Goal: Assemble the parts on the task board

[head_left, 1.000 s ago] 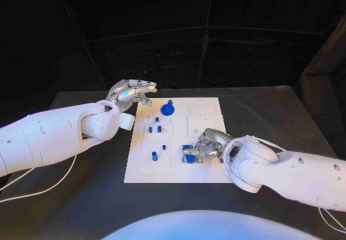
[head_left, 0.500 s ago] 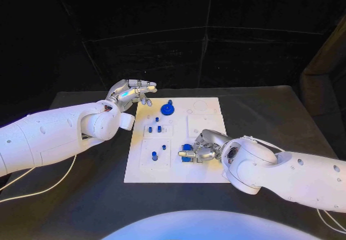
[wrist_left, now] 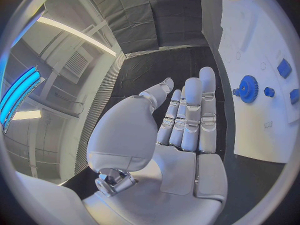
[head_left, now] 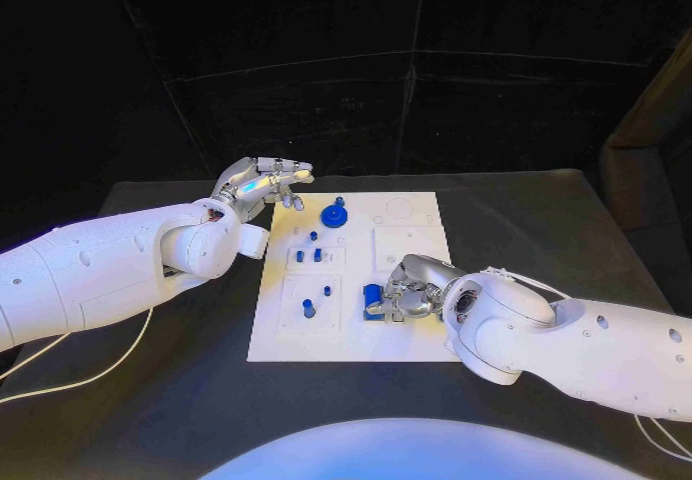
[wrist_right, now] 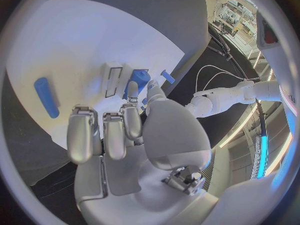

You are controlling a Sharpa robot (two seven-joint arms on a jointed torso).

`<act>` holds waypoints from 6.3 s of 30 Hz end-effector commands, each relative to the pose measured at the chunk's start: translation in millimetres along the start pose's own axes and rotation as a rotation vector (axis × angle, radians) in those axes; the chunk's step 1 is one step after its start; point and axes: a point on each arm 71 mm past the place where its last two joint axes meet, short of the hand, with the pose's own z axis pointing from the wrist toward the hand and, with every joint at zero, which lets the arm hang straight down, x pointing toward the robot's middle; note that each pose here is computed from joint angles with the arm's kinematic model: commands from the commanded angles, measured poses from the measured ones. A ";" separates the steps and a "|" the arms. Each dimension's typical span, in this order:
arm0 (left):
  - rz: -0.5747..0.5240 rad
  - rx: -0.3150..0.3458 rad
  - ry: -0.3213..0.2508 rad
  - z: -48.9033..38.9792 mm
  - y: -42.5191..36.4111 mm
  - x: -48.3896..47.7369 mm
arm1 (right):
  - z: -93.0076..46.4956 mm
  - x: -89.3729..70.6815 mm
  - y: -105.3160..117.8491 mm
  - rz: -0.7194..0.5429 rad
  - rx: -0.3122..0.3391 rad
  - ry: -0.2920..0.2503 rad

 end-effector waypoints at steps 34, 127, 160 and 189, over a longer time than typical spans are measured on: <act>-0.007 0.002 0.011 -0.2 -0.5 -0.7 | -39.2 -41.7 -78.0 -0.019 0.028 -0.137; -0.012 -0.017 0.023 -2.7 1.6 -1.3 | -23.9 -18.7 -47.5 0.048 0.107 -0.076; -0.015 -0.016 0.031 -2.4 1.5 1.0 | -4.2 -5.2 -31.5 0.057 0.108 -0.001; -0.022 -0.027 0.048 -2.7 2.1 3.2 | 1.9 -5.6 -35.5 0.050 0.121 -0.003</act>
